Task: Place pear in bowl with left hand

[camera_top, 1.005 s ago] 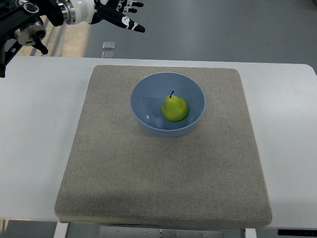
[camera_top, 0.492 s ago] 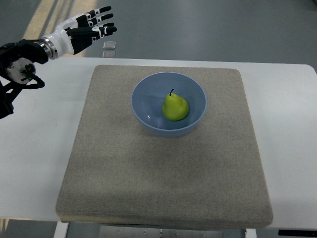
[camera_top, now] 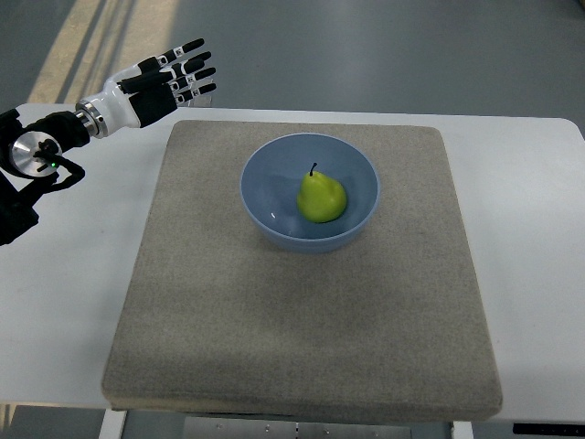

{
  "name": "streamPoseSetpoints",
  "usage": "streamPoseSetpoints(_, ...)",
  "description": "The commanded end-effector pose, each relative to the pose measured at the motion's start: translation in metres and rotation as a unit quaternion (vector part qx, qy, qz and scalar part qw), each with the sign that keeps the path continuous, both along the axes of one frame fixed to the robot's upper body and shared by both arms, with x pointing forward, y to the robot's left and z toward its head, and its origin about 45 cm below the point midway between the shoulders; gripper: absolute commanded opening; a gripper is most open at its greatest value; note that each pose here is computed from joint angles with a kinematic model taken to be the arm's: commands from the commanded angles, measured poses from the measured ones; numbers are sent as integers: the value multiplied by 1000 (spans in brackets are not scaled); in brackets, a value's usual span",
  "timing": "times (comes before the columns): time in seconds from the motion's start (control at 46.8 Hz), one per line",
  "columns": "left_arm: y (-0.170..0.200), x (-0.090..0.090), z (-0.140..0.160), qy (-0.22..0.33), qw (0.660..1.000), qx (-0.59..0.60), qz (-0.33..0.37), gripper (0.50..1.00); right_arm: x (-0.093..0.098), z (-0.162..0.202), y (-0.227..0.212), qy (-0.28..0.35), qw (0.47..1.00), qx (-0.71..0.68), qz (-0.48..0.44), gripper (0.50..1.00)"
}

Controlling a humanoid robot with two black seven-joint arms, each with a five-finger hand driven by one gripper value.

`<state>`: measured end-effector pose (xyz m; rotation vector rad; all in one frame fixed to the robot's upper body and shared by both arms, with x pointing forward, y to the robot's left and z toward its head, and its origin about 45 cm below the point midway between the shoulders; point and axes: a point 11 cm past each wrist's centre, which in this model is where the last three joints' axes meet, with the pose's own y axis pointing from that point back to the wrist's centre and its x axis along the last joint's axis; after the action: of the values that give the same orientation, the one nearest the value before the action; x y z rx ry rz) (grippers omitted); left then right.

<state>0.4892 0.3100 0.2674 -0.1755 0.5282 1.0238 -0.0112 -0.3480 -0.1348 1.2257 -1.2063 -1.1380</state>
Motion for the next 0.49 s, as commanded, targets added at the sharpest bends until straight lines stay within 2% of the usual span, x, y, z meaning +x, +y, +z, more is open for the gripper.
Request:
streamPoseSetpoints(0.0, 7, 1, 0, 8, 1000, -17, 11, 994, 0, 0, 0, 0, 1000, 0, -1, 926)
streamPoseSetpoints(0.47, 16, -4, -7, 20, 998, -53, 27, 994, 0, -1, 4, 0, 1000, 8, -2, 926)
